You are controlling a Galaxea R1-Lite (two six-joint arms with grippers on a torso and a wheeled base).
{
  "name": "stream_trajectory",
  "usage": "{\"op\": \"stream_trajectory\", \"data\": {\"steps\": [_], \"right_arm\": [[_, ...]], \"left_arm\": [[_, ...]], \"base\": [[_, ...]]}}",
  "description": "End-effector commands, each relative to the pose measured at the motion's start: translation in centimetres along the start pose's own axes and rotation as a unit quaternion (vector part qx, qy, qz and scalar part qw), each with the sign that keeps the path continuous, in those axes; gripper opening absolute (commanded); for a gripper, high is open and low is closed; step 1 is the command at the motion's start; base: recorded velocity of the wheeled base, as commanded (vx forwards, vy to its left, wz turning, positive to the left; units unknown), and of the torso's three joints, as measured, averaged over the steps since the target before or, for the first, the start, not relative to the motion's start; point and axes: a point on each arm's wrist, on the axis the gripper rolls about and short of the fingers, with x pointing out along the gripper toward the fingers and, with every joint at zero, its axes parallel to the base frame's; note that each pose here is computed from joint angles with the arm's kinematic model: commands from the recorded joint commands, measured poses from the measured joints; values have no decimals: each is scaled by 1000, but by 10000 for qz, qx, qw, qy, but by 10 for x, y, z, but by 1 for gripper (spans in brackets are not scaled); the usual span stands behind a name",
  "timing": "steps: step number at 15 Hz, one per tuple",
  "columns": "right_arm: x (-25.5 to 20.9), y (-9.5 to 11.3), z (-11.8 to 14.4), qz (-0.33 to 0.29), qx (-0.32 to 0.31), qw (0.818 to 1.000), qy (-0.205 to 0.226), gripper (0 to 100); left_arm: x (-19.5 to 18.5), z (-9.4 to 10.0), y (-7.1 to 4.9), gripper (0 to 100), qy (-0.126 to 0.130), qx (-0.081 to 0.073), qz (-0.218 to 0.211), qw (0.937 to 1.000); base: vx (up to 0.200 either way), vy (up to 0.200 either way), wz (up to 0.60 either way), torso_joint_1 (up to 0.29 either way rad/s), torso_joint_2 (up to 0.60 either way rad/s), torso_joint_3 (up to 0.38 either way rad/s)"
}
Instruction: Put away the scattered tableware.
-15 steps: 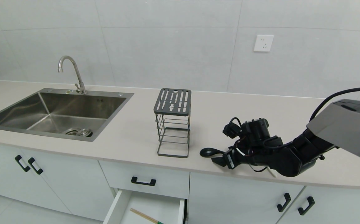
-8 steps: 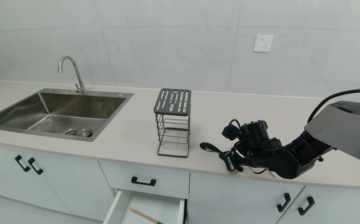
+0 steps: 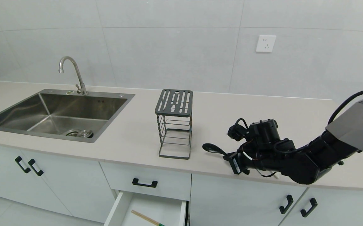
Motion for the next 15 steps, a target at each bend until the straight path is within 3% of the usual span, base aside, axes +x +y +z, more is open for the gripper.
{"op": "stream_trajectory", "data": {"steps": [1,9,15], "right_arm": [[-20,8,5,36,-77,9998,-153,0],[-34,77,-2,813,-521,9953,-49,0],[-34,92,-2,970,-634,9933,-52,0]], "left_arm": [[0,0,0,100,2,-1,-1,10000],[0,0,0,100,10,-1,-1,10000],[0,0,0,100,10,-1,-1,10000]], "base": [[0,0,0,0,0,0],[0,0,0,0,0,0],[0,0,0,0,0,0]]}}
